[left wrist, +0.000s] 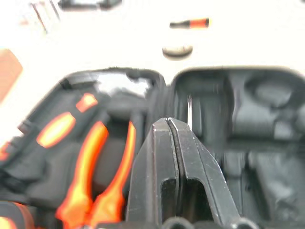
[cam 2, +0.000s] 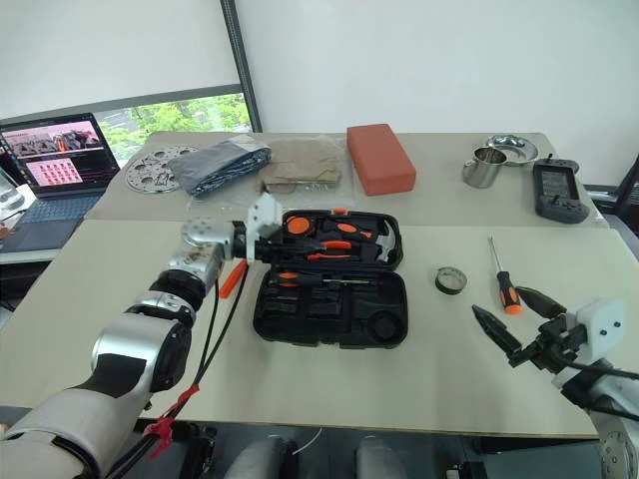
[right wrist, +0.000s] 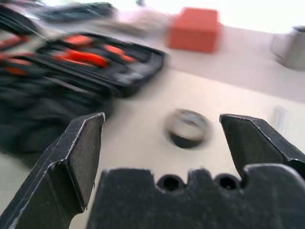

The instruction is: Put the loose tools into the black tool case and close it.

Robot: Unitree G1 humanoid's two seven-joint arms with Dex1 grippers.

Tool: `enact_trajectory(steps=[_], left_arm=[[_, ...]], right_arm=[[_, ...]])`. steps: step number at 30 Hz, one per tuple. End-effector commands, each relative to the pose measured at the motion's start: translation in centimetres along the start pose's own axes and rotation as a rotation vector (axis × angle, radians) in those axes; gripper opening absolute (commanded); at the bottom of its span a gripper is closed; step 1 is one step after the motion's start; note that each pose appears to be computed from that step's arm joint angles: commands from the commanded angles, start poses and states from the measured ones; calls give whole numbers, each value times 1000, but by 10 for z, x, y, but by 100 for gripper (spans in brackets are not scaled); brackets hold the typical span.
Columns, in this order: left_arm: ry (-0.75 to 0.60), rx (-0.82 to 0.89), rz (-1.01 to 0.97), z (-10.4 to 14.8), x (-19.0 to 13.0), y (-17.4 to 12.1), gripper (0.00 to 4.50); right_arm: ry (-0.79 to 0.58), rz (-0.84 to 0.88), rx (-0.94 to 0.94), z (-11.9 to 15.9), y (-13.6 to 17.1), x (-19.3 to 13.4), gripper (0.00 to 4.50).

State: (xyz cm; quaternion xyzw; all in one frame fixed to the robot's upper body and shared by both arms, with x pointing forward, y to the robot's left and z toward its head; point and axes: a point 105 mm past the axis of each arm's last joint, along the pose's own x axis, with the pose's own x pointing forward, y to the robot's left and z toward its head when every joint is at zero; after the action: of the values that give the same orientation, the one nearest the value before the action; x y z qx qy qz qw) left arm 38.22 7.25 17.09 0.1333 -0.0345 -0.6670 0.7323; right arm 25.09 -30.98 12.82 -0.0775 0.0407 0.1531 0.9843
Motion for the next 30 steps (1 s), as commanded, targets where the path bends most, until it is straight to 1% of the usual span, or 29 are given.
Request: enact_trajectory(steps=[1,3,4,7,8,9,11,12,13,14,19,22,29,30], left_arm=[[-50,6,-76,25,-22,-9,5],[-33,-7,-104,31,-33,-20,57],[-19,-16,-119,34,-38,-26,77],[17,-27,-152,41,-49,-44,190],[24,-33,-163,44,-52,-50,241],[23,-32,-170,48,-54,-56,272],[5,-21,-159,58,-57,-62,352],[13,-15,-151,60,-59,-65,376],[40,-10,-141,58,-62,-69,424],[62,-9,-130,58,-67,-73,444],[98,-13,-72,59,-77,-83,444],[92,-23,-35,62,-82,-85,450],[93,-38,-5,64,-87,-91,450],[93,-38,-5,64,-87,-91,450]], right_arm=[[95,-101,-12,-6,-26,7,450],[177,-157,-29,-16,-46,14,450],[195,-154,-5,-18,-50,18,450],[253,-128,62,-25,-58,28,450],[277,-116,66,-28,-59,31,450],[303,-98,72,-31,-60,34,450],[343,-87,77,-37,-64,38,450],[350,-83,83,-38,-65,41,450],[359,-76,97,-39,-66,44,450],[366,-64,102,-39,-66,48,450],[393,-53,96,-42,-68,58,450],[388,-33,91,-41,-67,61,375],[360,-45,68,-36,-72,61,131],[342,-48,60,-32,-73,62,103]])
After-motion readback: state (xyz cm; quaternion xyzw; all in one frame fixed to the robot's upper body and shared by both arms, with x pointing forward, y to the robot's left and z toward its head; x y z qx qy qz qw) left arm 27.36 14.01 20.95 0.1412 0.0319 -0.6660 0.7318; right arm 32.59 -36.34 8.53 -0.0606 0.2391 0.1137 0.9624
